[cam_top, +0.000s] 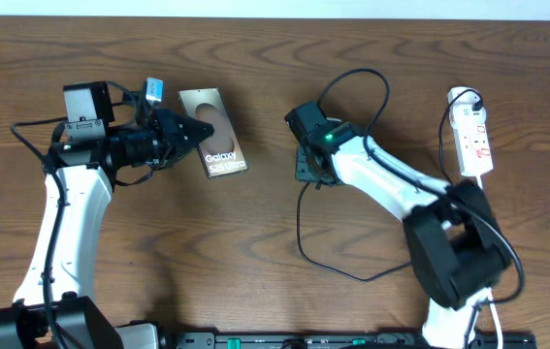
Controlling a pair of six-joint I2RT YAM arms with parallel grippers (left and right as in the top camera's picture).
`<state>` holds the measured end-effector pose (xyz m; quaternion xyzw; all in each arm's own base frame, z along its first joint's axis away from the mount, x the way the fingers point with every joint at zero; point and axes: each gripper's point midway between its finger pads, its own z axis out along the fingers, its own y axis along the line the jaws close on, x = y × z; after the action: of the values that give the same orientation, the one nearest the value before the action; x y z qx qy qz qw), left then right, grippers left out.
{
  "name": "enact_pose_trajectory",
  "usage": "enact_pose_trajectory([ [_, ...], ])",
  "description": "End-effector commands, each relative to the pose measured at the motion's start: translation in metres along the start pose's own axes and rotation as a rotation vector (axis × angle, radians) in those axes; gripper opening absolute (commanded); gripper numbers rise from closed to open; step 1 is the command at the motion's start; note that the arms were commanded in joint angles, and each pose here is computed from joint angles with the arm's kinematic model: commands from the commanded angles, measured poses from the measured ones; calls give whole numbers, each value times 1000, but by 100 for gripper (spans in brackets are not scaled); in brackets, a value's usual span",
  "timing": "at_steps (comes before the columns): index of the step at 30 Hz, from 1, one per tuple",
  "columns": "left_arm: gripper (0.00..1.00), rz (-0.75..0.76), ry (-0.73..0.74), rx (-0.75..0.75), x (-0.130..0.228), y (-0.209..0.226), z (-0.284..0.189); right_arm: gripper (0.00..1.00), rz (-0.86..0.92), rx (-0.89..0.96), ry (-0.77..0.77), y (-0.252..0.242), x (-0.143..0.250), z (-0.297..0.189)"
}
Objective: Plug charger to phone and switch on socket
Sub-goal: 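Lower the right gripper and grasp the cable's USB-C plug end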
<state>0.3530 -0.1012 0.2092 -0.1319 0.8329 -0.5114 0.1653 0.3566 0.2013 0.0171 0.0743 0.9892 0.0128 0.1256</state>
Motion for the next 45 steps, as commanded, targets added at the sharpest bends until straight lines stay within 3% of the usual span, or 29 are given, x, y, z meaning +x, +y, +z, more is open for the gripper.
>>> enact_pose_trajectory([
  [1, 7, 45, -16, -1, -5, -8, -4, 38, 56, 29, 35, -11, 0, 21],
  [10, 7, 7, -2, -24, 0, -2, -4, 34, 112, 34, 23, -27, -15, 33],
  [15, 7, 8, -3, -23, 0, -2, -4, 22, 139, -18, 60, -25, -15, 34],
  [22, 7, 8, -3, -24, 0, -2, -4, 21, 117, -38, 95, -15, -4, 32],
  [27, 7, 7, -3, -23, 0, -2, -4, 10, 123, -35, 91, -17, -6, 32],
  [30, 7, 7, -3, -23, 0, -2, -4, 17, 136, -33, 90, -22, -9, 33],
  [34, 7, 7, -3, -23, 0, -2, -4, 20, 144, -31, 88, -25, -11, 33],
  [45, 7, 8, -3, -23, -1, -2, -4, 20, 155, 0, 47, -30, -18, 34],
])
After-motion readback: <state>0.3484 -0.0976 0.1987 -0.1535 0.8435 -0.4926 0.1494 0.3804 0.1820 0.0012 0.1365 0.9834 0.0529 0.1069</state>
